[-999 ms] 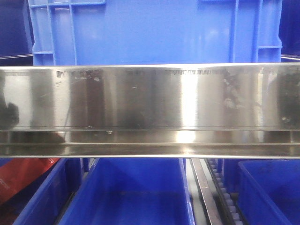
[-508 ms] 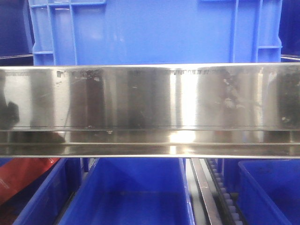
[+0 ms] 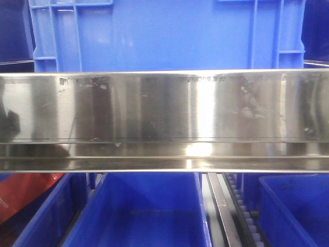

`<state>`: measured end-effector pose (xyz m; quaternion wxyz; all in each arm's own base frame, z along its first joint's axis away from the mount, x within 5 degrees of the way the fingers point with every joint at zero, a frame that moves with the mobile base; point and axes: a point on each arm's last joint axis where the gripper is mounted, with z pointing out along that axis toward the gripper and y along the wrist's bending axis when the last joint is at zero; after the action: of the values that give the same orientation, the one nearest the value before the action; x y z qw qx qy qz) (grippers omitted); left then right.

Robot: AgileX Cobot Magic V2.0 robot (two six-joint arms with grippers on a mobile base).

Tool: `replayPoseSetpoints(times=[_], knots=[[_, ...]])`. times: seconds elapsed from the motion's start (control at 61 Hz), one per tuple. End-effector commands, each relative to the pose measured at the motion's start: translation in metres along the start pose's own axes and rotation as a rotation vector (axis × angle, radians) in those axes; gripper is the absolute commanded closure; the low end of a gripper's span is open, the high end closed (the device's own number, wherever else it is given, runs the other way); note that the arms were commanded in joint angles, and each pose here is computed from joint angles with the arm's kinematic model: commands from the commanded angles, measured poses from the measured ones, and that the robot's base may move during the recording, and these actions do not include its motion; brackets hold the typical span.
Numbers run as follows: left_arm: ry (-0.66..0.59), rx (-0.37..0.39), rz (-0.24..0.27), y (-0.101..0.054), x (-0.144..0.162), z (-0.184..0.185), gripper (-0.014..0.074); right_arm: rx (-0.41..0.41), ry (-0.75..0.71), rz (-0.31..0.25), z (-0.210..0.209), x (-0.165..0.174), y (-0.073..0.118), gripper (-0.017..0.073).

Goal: Place cylindrical capacitor in blue bin on shelf

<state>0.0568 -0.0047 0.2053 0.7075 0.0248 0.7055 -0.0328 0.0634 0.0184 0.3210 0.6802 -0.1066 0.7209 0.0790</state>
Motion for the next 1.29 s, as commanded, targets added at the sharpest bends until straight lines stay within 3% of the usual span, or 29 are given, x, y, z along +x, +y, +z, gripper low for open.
replayPoseSetpoints(times=[0.0, 0.213, 0.492, 1.278], knots=[[-0.025, 0.008, -0.003, 0.000, -0.003, 0.000, 0.0704, 0.093, -0.034, -0.003, -0.007, 0.009, -0.005, 0.0713], [-0.025, 0.008, -0.003, 0.000, -0.003, 0.000, 0.0704, 0.248, -0.070, -0.001, -0.014, 0.052, -0.010, 0.0713], [-0.025, 0.008, -0.003, 0.000, -0.003, 0.000, 0.0704, 0.285, -0.049, 0.049, -0.005, 0.117, -0.013, 0.0713], [-0.025, 0.008, -0.003, 0.000, -0.003, 0.000, 0.0704, 0.287, -0.052, 0.047, -0.004, 0.117, -0.013, 0.0713]])
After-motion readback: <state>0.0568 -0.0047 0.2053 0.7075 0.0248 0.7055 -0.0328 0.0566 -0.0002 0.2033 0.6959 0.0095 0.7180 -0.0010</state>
